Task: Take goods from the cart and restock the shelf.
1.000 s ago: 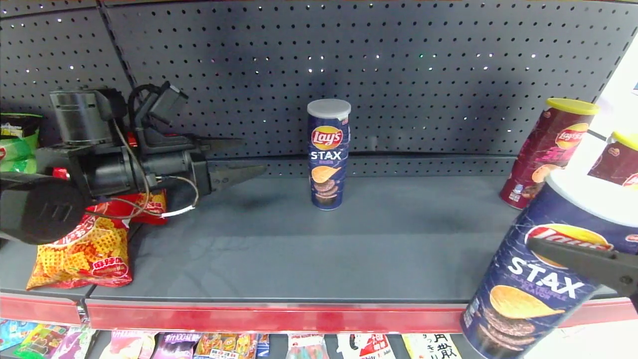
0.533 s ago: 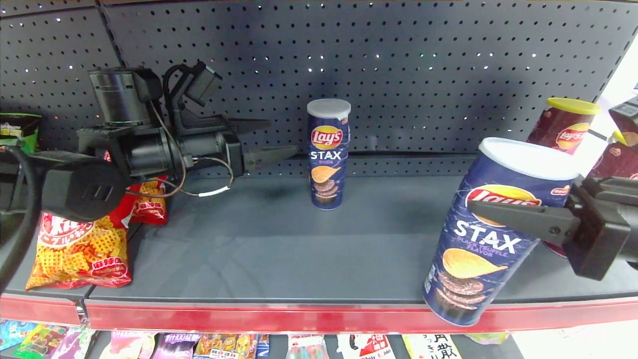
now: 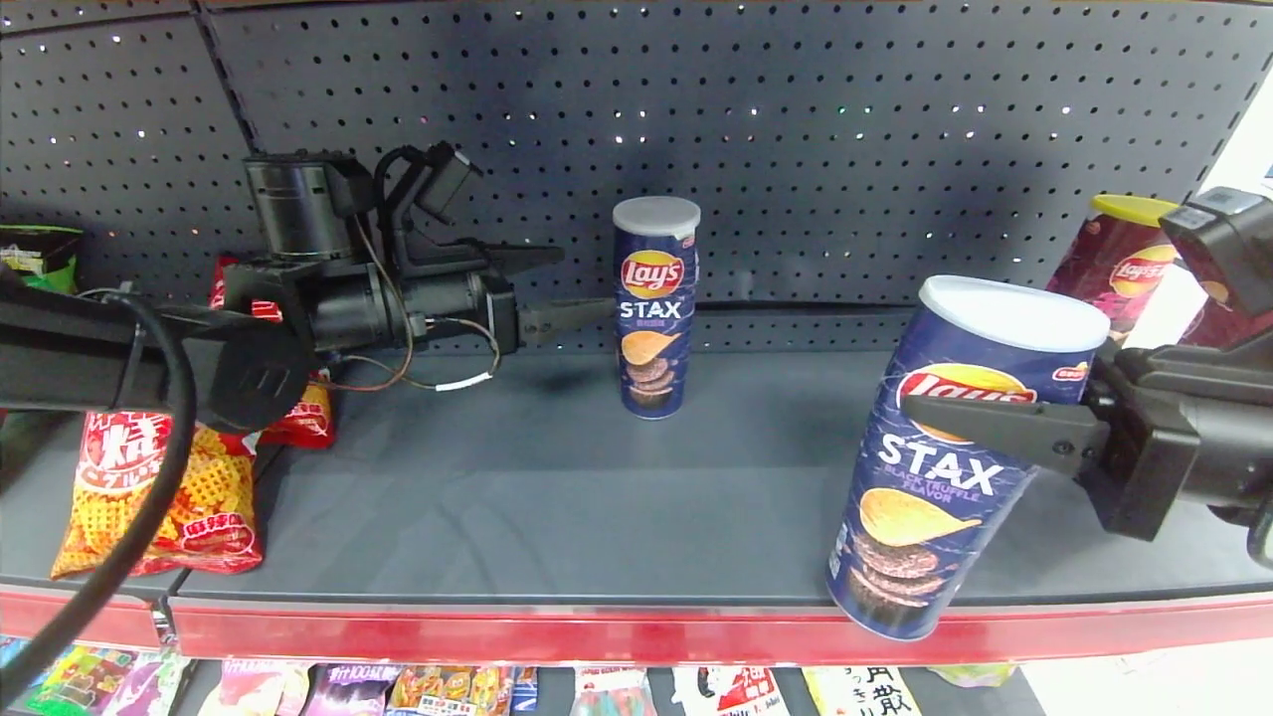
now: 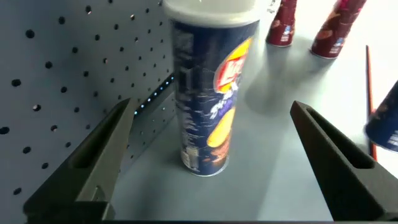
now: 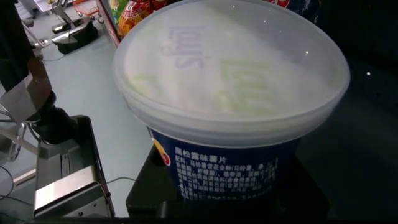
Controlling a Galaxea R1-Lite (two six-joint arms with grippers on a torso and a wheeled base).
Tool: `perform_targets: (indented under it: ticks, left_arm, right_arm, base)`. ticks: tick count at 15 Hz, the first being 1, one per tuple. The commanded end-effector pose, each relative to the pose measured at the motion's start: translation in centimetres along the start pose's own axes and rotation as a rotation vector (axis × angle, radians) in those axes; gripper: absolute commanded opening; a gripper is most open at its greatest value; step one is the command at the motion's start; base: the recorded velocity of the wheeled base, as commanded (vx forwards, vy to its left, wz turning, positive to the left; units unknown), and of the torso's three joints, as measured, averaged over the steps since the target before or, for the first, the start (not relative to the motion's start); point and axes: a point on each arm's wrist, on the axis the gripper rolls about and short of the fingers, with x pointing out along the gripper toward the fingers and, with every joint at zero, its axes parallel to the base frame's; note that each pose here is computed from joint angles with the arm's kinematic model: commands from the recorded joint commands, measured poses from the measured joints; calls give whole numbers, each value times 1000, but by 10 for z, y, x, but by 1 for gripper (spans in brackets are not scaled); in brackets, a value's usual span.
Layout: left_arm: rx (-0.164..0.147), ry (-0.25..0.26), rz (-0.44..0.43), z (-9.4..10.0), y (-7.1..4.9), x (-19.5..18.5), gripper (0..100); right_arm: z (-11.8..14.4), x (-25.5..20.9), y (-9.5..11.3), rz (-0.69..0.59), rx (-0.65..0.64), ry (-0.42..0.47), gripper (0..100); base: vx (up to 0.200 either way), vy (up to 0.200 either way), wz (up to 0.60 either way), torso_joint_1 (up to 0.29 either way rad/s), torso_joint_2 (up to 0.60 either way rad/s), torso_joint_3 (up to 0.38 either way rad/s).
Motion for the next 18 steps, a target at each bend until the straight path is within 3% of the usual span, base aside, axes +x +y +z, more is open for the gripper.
perform_targets:
  ticks: [1, 3, 7, 14, 18]
  left_arm:
    - [-9, 9, -2, -9, 8, 11, 100]
    - [0, -2, -7, -12, 19, 24, 100]
    - [1, -6, -25, -21, 27, 44, 100]
    - [9, -18, -67, -33, 29, 77, 100]
    - [22, -37, -108, -32, 19, 96, 100]
  right_arm:
    - [1, 1, -1, 0, -1, -1, 0]
    - [1, 1, -1, -1, -1, -1, 0]
    - [0, 1, -2, -3, 2, 3, 0]
    - [-6, 6, -5, -2, 18, 22, 0]
    - [-8, 5, -5, 0, 23, 27, 0]
  base:
    - [0, 0, 0, 0, 0, 0]
    - [0, 0, 0, 0, 0, 0]
    - [0, 0, 0, 0, 0, 0]
    - [0, 0, 0, 0, 0, 0]
    - [0, 0, 0, 0, 0, 0]
